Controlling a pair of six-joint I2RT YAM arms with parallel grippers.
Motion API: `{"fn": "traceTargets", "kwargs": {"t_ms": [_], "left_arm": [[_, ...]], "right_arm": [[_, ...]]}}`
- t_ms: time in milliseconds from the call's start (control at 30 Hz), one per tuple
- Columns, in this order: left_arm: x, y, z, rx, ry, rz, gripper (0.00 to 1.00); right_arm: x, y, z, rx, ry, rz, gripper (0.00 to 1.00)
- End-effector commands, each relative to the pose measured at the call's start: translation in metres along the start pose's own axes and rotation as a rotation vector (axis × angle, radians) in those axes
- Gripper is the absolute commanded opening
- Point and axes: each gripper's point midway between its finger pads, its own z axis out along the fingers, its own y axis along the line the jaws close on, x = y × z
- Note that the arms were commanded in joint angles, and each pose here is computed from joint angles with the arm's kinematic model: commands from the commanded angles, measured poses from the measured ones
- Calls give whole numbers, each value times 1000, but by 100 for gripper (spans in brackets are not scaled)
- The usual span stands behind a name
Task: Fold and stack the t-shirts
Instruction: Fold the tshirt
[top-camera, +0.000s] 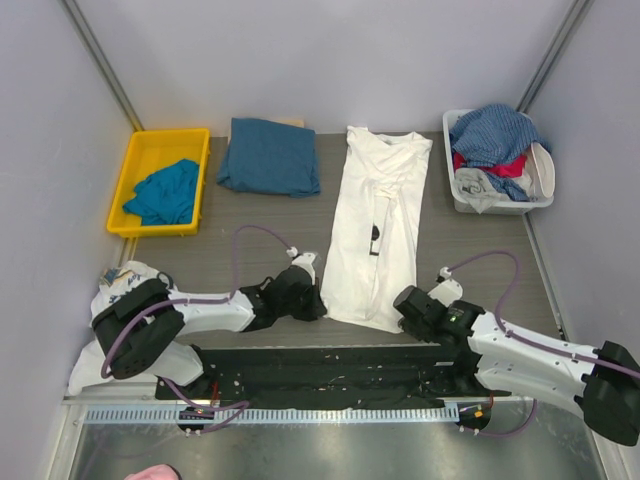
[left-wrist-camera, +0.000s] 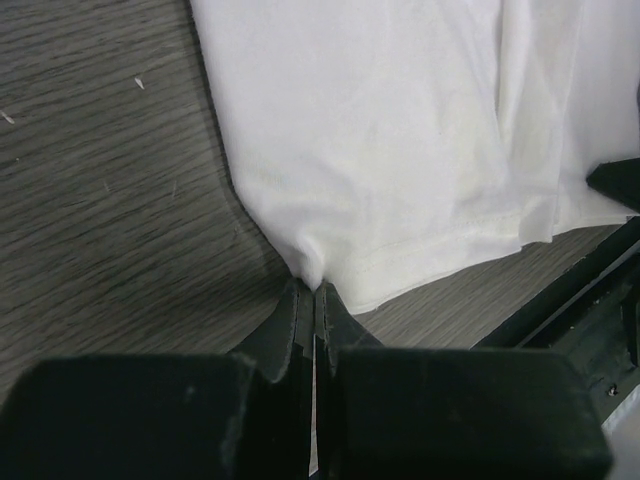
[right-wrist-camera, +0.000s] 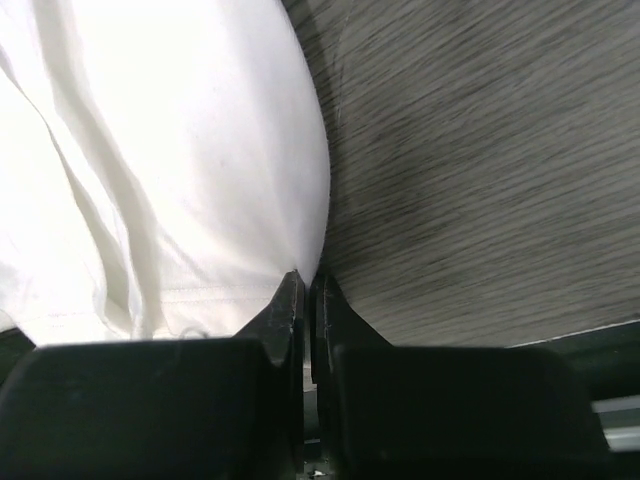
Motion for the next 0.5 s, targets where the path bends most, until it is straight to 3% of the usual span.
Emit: {"fn": "traceTargets", "kwargs": {"t_ms": [0,467], "left_arm": [[-3,8,-4,-86,47,92,0],[-103,-40,-5,-120,-117,238,0]], "right_arm": [[-15,-2,-11,10,-58,-2,1],[-95,57,-59,-62,-358,-6,1]]}}
